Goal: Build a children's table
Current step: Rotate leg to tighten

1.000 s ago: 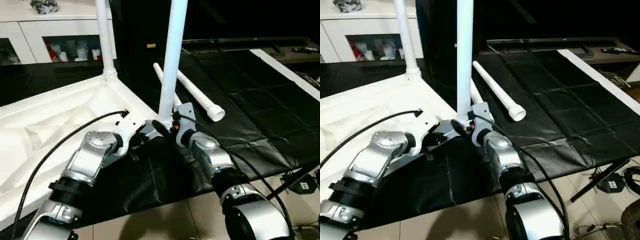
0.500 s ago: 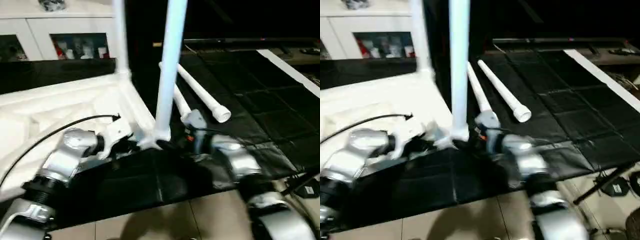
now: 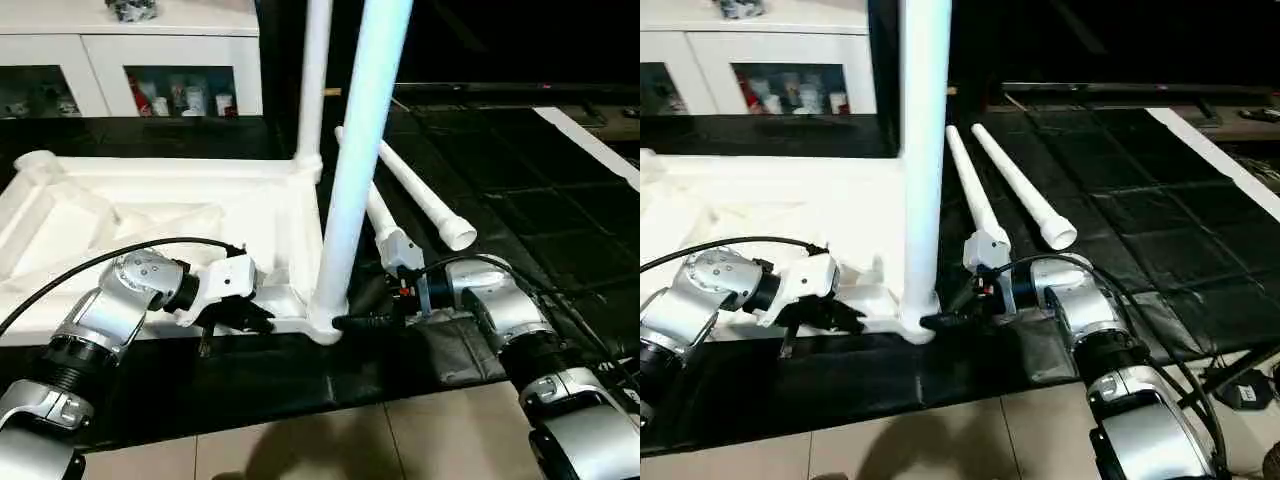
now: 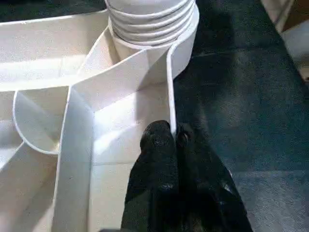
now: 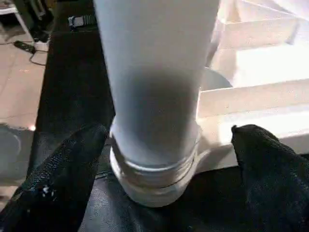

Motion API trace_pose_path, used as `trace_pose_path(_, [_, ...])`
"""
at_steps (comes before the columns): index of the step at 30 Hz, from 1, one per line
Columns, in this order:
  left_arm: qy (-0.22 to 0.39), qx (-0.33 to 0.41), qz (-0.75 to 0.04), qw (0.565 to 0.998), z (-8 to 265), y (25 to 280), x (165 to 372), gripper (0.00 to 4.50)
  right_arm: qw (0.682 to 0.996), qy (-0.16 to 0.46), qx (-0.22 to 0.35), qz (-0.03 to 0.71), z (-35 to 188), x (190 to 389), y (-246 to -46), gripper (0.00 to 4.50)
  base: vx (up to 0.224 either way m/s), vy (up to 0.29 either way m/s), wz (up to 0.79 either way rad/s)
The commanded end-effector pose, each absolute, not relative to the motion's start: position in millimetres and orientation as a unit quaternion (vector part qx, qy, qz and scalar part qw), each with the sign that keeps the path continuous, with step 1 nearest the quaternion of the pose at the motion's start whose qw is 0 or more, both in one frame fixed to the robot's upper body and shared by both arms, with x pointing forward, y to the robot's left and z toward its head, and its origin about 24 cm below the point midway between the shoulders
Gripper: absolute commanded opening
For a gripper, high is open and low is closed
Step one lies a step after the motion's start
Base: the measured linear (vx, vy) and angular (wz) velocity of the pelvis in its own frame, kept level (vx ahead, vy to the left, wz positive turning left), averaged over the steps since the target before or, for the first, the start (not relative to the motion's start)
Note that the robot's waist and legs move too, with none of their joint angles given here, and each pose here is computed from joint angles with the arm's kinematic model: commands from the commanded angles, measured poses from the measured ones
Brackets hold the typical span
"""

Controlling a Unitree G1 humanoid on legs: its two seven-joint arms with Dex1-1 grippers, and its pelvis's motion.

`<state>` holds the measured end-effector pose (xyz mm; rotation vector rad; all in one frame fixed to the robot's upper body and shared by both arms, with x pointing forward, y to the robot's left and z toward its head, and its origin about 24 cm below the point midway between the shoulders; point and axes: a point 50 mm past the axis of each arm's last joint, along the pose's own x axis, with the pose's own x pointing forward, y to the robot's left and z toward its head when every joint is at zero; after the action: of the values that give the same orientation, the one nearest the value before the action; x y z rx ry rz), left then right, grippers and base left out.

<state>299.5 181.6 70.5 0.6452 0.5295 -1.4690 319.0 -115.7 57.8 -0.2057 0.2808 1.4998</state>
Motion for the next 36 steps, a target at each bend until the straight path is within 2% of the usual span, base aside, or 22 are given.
trace_pose_path(1, [0.237,0.302,-0.690,0.614,66.1,168.7,292.5,0.00,0.705,0.127,-0.098,0.691,61.4,319.3,-113.7,4.05,0.000,0.000,0.00])
trace_pose_path(14, [0.230,0.303,-0.699,0.606,65.9,167.0,292.8,0.00,0.673,0.135,-0.093,0.721,53.0,310.6,-103.1,3.05,0.000,0.000,0.00])
trace_pose_path(21, [0.230,0.303,-0.699,0.605,63.7,166.3,292.1,0.00,0.667,0.142,-0.107,0.723,47.0,307.2,-101.5,3.05,0.000,0.000,0.00])
trace_pose_path(24, [0.230,0.303,-0.699,0.605,63.4,166.3,291.9,0.00,0.676,0.154,-0.086,0.715,46.0,309.1,-99.8,3.05,0.000,0.000,0.00])
trace_pose_path(26, [0.230,0.303,-0.699,0.605,63.2,166.4,291.7,0.00,0.681,0.158,-0.073,0.712,46.2,310.0,-98.9,3.33,0.000,0.000,0.00])
trace_pose_path(27, [0.230,0.303,-0.699,0.605,63.1,166.6,291.5,0.00,0.680,0.158,-0.070,0.712,46.4,310.0,-98.6,3.33,0.000,0.000,0.00])
trace_pose_path(28, [0.231,0.303,-0.699,0.605,63.0,166.7,291.4,0.00,0.680,0.155,-0.076,0.712,46.6,309.8,-98.3,3.53,0.000,0.000,0.00])
trace_pose_path(30, [0.231,0.302,-0.699,0.605,62.9,166.7,291.2,0.00,0.683,0.145,-0.092,0.710,46.4,309.8,-97.4,3.64,0.000,0.000,0.00])
trace_pose_path(35, [0.231,0.301,-0.699,0.605,63.3,167.0,291.5,0.00,0.681,0.149,-0.074,0.713,46.5,309.7,-95.0,3.64,0.000,0.000,0.00])
trace_pose_path(36, [0.231,0.301,-0.699,0.605,63.5,167.1,291.6,0.00,0.681,0.150,-0.070,0.713,46.8,309.8,-94.8,3.49,0.000,0.000,0.00])
